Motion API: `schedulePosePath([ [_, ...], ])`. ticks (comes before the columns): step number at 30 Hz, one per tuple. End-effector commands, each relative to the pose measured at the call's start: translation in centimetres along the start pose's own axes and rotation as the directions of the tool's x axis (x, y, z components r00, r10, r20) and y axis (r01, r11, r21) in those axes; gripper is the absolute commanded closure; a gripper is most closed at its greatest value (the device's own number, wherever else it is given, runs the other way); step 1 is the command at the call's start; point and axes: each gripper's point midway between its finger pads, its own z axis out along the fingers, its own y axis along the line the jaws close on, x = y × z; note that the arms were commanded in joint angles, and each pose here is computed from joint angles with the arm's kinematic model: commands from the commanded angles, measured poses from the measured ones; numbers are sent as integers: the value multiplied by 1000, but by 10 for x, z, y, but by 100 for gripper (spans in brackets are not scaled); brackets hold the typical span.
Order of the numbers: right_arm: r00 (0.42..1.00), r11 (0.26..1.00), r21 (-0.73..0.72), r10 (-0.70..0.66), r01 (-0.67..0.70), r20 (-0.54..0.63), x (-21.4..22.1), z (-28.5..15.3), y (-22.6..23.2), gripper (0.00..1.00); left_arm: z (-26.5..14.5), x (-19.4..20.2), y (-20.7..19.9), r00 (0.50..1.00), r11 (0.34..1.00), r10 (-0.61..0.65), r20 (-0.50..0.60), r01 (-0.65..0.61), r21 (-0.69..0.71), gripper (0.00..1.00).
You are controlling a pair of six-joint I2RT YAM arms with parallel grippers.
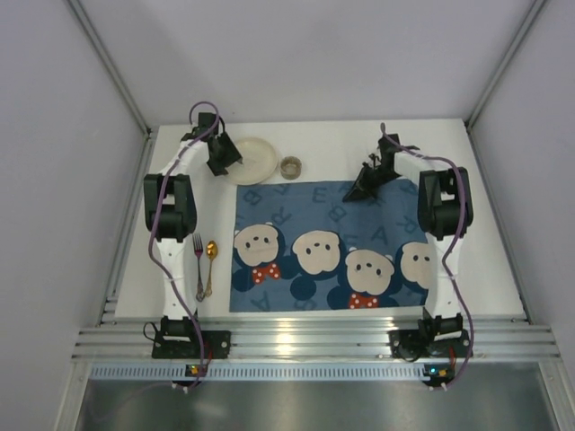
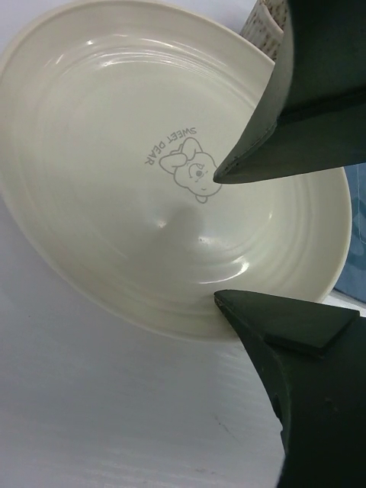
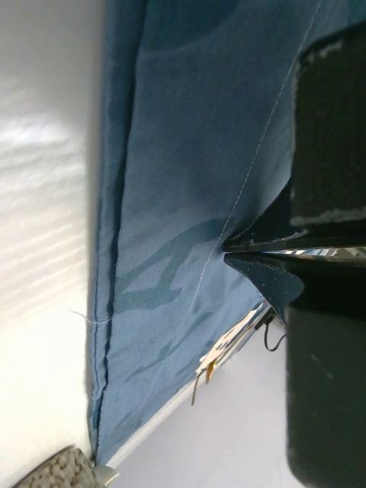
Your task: Set the dinner table for one person
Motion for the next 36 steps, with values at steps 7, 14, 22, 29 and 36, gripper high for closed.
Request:
schedulePosePath([
  [7, 999, 993, 114, 13, -17, 41, 0, -1, -20, 100, -32, -36, -20, 994, 999, 18, 106, -22, 33, 37],
  [14, 995, 997, 37, -68, 65, 79, -2, -21, 30, 100, -70, -57, -16, 980, 999, 45, 192, -42, -18, 36],
  [22, 985, 994, 25, -112, 110, 133, 0, -54, 56, 18, -70, -38, 7, 986, 998, 51, 157, -43, -56, 35],
  [29, 964, 982, 66, -187, 178, 191, 4, -87, 62, 0, -36, -7, 23, 997, 997, 33, 65, -29, -65, 37],
  [36, 947, 971, 82, -239, 226, 213, 12, -104, 63, 0, -10, 7, 23, 1000, 999, -13, 23, 14, -36, 45],
])
